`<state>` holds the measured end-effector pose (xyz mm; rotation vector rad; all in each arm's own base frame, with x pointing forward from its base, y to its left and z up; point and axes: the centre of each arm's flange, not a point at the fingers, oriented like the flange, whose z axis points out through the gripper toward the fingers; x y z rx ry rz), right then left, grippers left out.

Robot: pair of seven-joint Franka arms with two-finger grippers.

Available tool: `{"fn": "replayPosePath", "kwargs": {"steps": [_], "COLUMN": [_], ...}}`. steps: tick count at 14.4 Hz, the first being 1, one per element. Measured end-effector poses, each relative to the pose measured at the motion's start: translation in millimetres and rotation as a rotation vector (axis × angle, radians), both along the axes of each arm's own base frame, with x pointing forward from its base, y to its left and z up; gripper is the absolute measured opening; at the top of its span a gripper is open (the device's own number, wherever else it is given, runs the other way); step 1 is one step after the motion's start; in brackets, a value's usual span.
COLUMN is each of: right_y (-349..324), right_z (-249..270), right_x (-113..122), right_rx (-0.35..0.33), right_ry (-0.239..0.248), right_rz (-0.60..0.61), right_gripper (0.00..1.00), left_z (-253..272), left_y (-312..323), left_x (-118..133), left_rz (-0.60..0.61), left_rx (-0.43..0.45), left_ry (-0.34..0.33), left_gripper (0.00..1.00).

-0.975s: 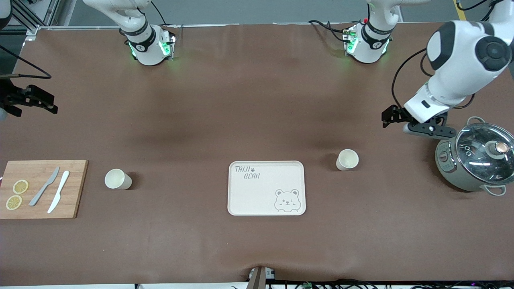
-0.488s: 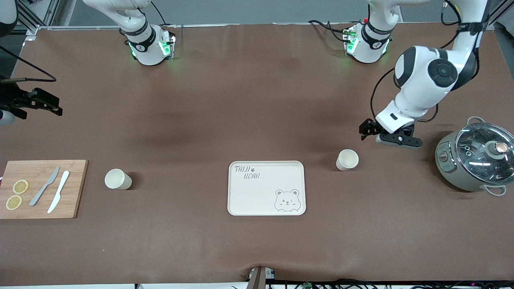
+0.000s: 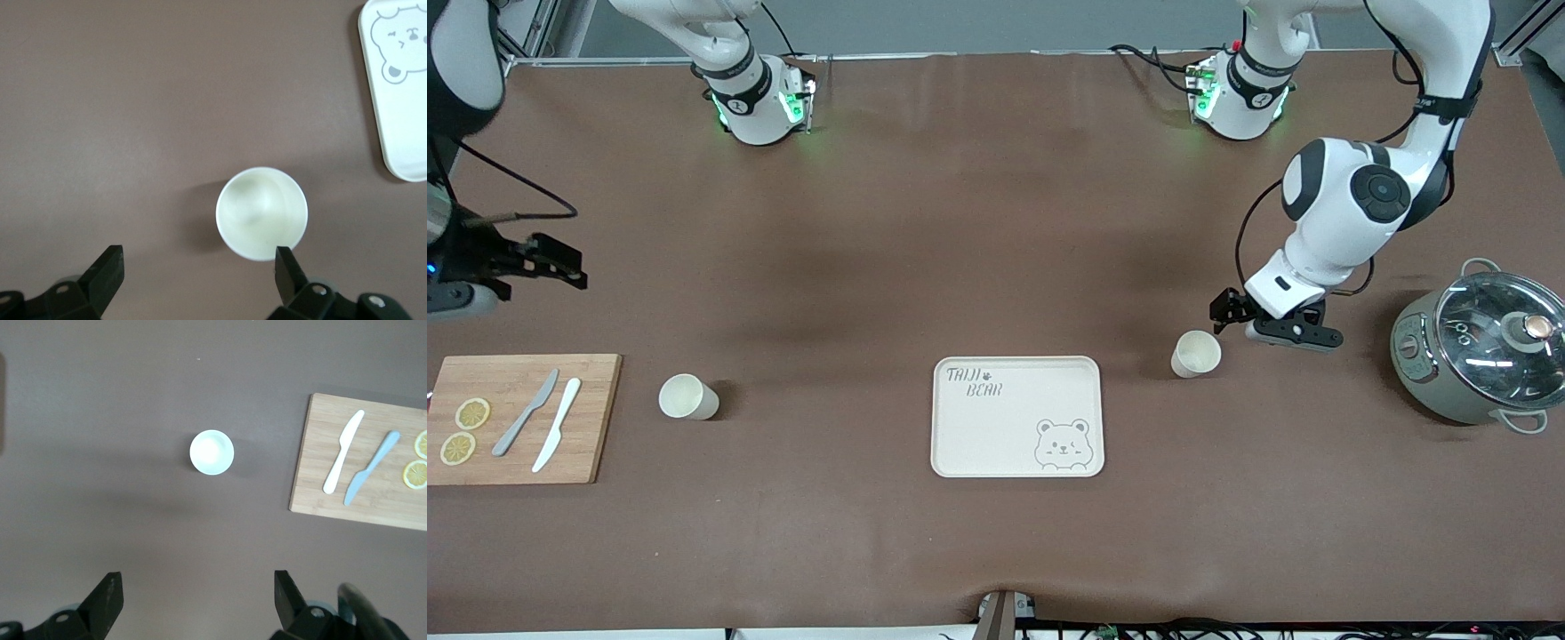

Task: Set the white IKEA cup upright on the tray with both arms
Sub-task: 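Reach the left gripper down to the white cup beside the pot, then grasp the cup with the left gripper while the right gripper reaches the other cup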

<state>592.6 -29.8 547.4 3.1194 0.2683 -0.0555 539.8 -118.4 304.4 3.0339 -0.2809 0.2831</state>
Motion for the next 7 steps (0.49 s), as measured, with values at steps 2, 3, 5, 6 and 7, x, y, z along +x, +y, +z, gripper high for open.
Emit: {"fn": "replayPosePath", "kwargs": {"steps": [2, 3, 5, 6, 7], "right_y": [-1.4, -3.4, -10.0, -13.9, -17.6], "right_z": [-29.2, -42.7, -71.1, -85.3, -100.0], "right_x": [13.6, 20.5, 34.1, 40.4, 45.9], "right_rx": [0.000, -0.002, -0.004, -0.005, -0.006], "right_ry": [0.024, 0.026, 0.027, 0.025, 0.027], "right_rz": [0.009, 0.011, 0.009, 0.005, 0.001], "right_gripper": [1.00, 1.00, 1.00, 1.00, 1.00], "left_z": [-16.5, -25.0, -41.9, -49.2, -56.2], "left_y": [-0.4, -0.4, -0.6, -0.7, -0.8], "left_x": [3.2, 4.5, 6.3, 6.9, 7.0], "left_rz": [0.004, 0.006, 0.010, 0.011, 0.013], "left_rx": [-0.008, -0.012, -0.019, -0.022, -0.024], "left_ry": [-0.012, -0.017, -0.024, -0.027, -0.027], "left_gripper": [1.00, 1.00, 1.00, 1.00, 1.00]}}
